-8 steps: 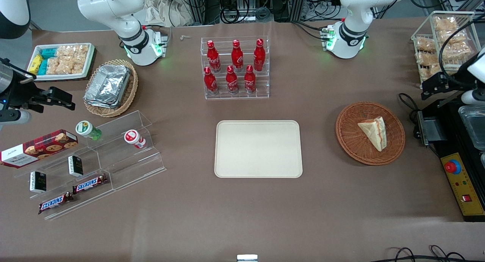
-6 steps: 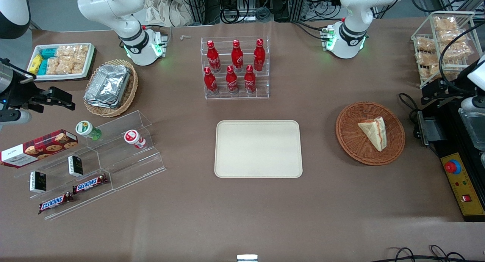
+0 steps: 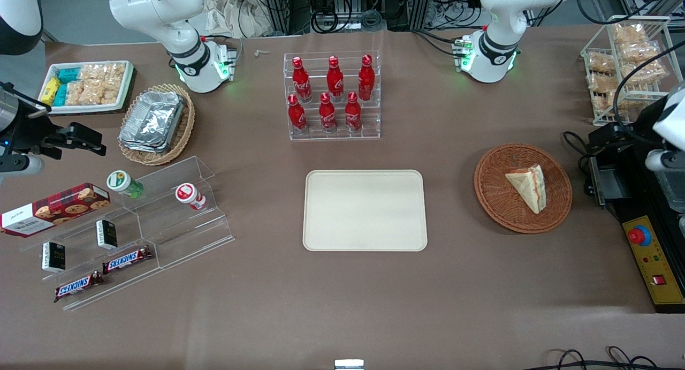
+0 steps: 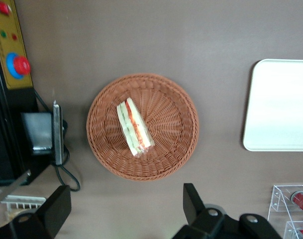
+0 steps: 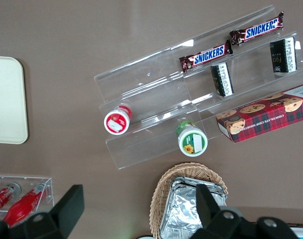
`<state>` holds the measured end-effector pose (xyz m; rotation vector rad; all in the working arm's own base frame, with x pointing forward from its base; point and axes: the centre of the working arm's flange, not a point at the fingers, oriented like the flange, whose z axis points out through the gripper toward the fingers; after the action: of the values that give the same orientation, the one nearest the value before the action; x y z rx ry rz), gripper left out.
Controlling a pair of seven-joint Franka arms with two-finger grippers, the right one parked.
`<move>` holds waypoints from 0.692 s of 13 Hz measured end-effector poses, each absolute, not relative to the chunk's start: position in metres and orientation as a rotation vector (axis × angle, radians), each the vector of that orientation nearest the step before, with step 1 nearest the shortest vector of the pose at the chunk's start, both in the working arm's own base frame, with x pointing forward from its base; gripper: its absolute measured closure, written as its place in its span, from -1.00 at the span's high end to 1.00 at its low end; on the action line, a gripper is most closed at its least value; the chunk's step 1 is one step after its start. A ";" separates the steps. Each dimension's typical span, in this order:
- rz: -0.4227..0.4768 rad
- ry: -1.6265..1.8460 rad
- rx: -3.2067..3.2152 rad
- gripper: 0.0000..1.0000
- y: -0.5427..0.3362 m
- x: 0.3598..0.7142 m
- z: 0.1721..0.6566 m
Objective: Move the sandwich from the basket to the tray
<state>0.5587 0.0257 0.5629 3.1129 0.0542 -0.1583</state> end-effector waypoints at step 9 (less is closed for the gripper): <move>-0.064 1.103 2.961 1.00 0.011 0.534 0.375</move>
<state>0.5337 0.0114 0.3747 2.9614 1.1031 -0.0635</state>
